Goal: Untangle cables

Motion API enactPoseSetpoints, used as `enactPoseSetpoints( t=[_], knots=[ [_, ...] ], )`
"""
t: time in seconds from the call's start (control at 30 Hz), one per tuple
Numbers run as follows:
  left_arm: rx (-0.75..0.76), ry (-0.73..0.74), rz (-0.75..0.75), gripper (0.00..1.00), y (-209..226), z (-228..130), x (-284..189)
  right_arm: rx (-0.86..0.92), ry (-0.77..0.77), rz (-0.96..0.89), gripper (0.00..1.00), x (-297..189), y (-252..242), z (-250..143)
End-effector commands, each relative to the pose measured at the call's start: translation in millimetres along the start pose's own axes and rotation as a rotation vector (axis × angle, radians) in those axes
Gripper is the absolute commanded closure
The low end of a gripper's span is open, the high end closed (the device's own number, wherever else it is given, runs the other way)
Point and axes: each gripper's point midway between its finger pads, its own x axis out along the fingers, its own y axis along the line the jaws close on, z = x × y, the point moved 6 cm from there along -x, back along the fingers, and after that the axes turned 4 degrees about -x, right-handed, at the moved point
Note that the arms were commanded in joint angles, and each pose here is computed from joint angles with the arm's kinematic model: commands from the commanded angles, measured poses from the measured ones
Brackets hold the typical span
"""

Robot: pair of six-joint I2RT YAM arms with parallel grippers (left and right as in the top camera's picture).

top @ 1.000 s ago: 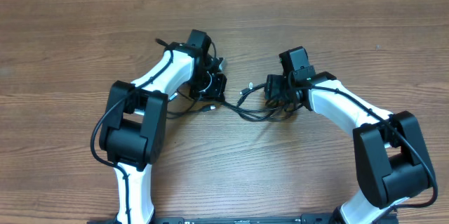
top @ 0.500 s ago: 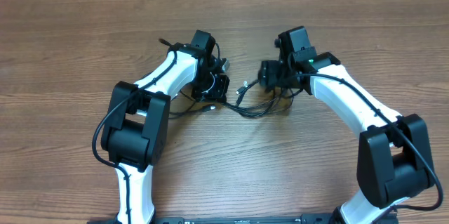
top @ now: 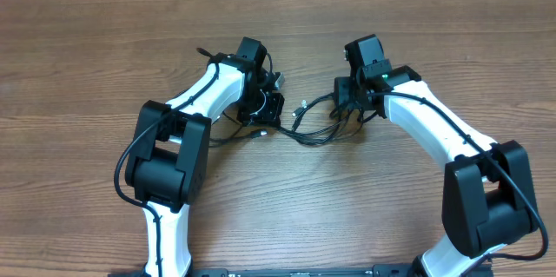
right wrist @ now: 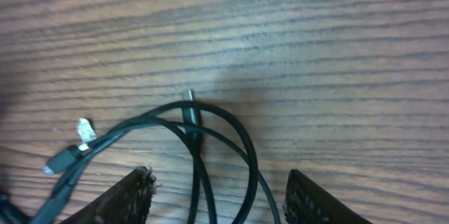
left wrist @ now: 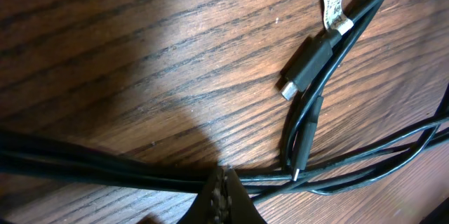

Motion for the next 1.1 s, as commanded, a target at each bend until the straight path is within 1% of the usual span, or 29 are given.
enactPoseSetpoints(
  t=[0.0,0.13,0.23,0.37,0.47,0.53,0.67,0.93,1.0,1.07],
  knots=[
    [-0.007,0.011,0.043,0.96,6,-1,9,-0.016,0.016,-0.028,0.41,6,-3,-13],
    [-0.007,0.011,0.043,0.96,6,-1,9,-0.017,0.010,-0.038,0.43,14,-5,-20],
    [-0.006,0.010,0.043,0.96,6,-1,9,-0.015,-0.004,-0.035,0.49,17,-5,-21],
    [-0.005,0.007,0.042,0.96,6,0,9,-0.013,-0.017,-0.032,0.69,17,-5,-19],
    [-0.003,0.005,0.038,0.96,5,0,9,-0.013,-0.019,-0.031,0.80,17,-5,-18],
    [-0.003,0.004,0.038,0.96,5,1,9,-0.013,-0.016,-0.032,0.82,17,-5,-19],
    [-0.002,0.002,0.038,0.95,5,1,9,-0.014,-0.010,-0.033,0.77,19,-5,-21],
    [-0.001,0.005,0.020,0.95,3,1,9,-0.014,-0.010,-0.022,0.75,29,-3,-20],
    [0.001,0.010,-0.019,0.94,-1,0,9,-0.013,-0.022,-0.019,0.79,31,-2,-18],
    [0.003,0.016,-0.055,0.94,-5,0,9,-0.011,-0.034,-0.017,0.88,33,-2,-16]
  ],
)
